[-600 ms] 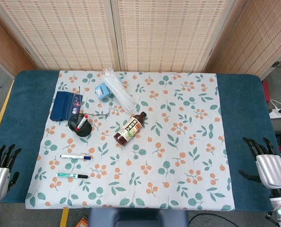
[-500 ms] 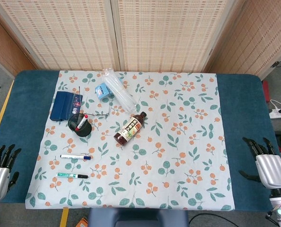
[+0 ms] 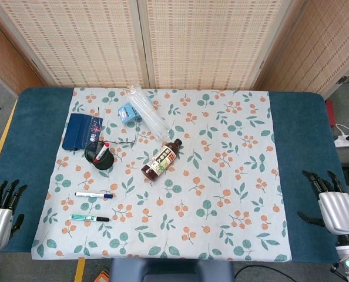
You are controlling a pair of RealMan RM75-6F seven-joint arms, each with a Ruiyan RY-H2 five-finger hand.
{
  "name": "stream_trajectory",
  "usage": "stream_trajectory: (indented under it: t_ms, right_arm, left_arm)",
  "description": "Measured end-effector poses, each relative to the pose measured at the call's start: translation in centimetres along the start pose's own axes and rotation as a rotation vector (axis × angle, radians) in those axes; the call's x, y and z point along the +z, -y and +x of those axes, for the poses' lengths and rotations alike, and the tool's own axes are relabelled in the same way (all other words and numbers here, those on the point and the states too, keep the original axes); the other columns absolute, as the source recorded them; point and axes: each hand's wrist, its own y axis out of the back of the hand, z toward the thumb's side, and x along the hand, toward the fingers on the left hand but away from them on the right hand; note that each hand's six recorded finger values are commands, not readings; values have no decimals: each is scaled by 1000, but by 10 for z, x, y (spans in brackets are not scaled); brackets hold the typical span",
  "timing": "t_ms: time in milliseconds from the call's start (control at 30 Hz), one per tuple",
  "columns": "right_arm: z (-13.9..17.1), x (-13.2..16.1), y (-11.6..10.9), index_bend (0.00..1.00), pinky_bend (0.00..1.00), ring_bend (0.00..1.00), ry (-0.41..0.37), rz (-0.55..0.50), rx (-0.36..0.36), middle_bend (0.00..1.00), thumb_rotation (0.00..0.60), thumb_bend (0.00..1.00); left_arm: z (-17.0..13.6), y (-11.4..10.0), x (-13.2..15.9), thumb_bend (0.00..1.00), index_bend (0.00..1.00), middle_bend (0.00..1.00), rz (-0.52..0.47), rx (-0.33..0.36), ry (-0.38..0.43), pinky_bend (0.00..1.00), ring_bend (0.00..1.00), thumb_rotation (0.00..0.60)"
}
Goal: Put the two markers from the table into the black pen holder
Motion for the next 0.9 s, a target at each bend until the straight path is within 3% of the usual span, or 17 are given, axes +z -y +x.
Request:
stream_trajectory:
  t_ms: [600,900]
  right_arm:
    - [0,0,-4,106,37,235,-3,-2,-27,159,600,0]
    - [2,-3,-6,106,37,235,5,-10,-32,159,600,0]
  left_arm:
    - [0,2,4,302,156,65,-19,-10,2,101,17,600]
    - [-6,11,37,302,156,124,-117,-61,57,101,17,600]
